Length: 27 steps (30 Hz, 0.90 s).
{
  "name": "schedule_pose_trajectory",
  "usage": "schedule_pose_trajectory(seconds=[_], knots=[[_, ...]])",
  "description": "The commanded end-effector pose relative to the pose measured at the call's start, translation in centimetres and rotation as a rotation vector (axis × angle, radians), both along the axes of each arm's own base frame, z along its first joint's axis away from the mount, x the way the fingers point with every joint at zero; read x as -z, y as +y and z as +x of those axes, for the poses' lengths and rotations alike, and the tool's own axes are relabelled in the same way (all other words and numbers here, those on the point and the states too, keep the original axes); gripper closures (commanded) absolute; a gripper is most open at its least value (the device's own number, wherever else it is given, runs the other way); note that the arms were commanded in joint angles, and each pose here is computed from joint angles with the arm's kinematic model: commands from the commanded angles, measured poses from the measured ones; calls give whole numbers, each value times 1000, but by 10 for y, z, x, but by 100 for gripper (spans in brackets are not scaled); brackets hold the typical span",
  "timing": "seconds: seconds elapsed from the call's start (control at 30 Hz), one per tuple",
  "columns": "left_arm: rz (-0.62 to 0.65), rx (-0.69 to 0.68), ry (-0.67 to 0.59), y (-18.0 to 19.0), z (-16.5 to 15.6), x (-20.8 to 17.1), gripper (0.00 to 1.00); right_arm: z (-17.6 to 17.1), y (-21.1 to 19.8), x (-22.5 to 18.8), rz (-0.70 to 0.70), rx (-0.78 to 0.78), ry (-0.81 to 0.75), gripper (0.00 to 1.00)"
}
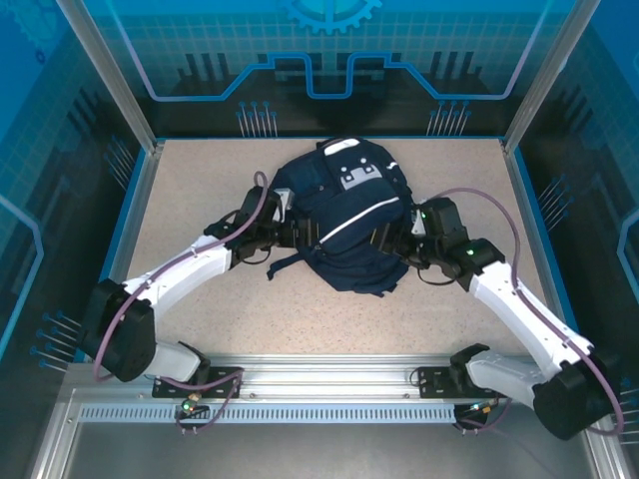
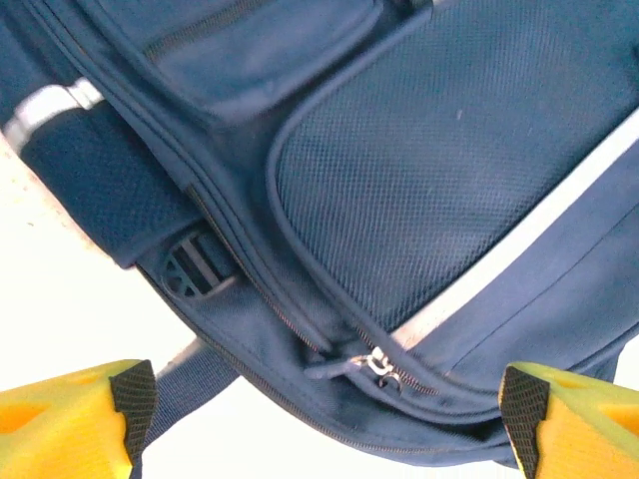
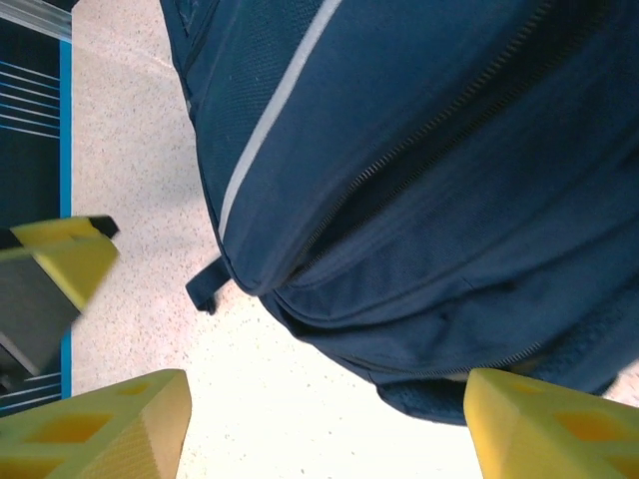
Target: Pack books, pencil case, and school supplies into a backpack
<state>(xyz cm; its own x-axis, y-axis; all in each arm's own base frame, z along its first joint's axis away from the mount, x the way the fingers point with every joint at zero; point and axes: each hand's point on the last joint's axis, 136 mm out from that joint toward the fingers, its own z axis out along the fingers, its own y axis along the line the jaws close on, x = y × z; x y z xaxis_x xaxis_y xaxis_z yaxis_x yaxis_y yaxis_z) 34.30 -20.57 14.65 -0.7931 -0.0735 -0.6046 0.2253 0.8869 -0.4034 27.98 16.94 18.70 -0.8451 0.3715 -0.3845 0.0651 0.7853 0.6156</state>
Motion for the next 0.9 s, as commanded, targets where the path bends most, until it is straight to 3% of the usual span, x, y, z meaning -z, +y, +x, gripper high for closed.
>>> schedule_pose_trajectory(seconds=[0.0, 0.3, 0.47, 0.63, 0.87], knots=[[-65, 165, -102, -24, -3, -4, 17, 24, 13, -13, 36, 33, -48, 28], [14, 357, -166, -39, -3, 38, 46, 48, 22, 11, 34, 49, 9, 36], [60, 455, -168, -43, -8, 52, 51, 51, 24, 14, 35, 35, 21, 37], [81, 518, -129, -47, -11, 68, 63, 51, 22, 17, 34, 36, 27, 38], [121, 524, -160, -47, -1, 71, 67, 51, 20, 21, 31, 36, 41, 38]])
